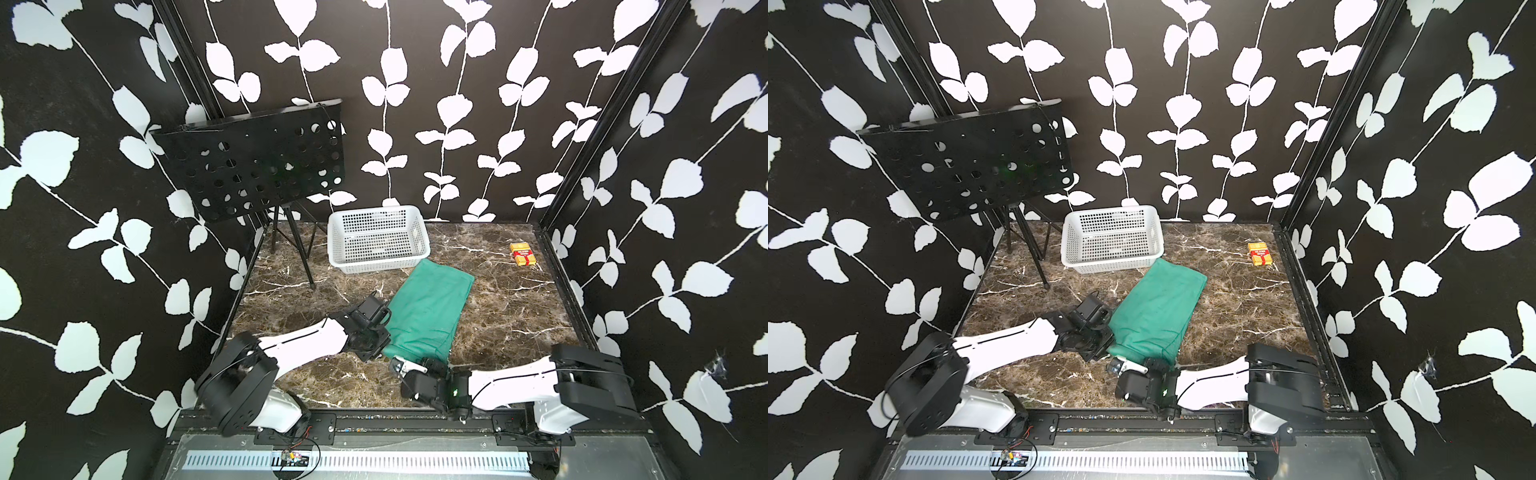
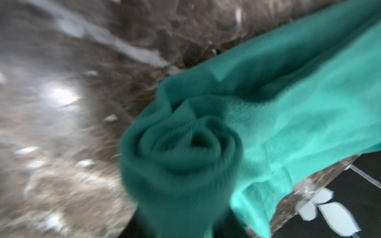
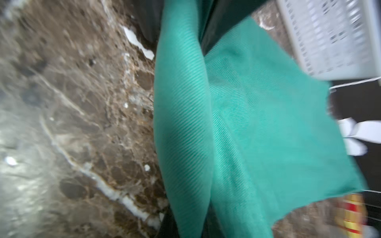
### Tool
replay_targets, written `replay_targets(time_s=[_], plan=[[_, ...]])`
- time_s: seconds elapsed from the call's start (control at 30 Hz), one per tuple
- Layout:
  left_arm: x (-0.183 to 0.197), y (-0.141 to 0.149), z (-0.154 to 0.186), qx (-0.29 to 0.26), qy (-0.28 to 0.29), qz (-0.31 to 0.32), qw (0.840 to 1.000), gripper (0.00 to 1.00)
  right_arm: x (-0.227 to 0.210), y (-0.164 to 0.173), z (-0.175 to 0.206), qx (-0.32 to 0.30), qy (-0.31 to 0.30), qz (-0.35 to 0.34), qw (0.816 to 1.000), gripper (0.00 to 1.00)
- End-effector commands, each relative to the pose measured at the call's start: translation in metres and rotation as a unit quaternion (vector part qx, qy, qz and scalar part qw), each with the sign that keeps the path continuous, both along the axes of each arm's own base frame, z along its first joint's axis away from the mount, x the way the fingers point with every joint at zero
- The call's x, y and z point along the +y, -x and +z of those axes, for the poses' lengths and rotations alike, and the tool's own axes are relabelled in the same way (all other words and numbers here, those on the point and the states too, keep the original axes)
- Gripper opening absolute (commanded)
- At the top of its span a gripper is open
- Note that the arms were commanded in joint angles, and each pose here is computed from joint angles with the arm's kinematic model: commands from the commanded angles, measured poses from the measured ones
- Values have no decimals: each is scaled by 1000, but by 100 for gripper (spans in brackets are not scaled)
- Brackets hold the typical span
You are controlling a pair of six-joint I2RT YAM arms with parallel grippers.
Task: Roll up the long pants
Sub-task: Roll the long pant at the center of the board.
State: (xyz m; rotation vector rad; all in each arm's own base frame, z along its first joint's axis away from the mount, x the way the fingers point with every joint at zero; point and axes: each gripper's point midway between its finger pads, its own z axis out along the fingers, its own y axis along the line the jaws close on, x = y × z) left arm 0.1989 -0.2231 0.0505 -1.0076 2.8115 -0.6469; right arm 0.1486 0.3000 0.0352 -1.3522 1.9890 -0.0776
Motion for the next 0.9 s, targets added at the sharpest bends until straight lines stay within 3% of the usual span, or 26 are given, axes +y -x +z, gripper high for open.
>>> replay_targets(time_s=[0.0,0.2,0.4,0.63,0.87], plan=[[27,-1,16,-47,-33,17,998,60,5,18,-9,133,-68,0,989,0],[37,0,33,-103,-17,6,995,73,9,30,-4,287,-152,17,946,0],[27,6,38,-139,26,-31,989,73,3,33,-2,418,-211,-5,884,0],[-4,-2,35,-155,60,-72,983,72,0,21,-5,522,-262,-72,809,0],[-16,-21,15,-151,53,-57,986,65,-4,10,-5,552,-274,-108,780,0]])
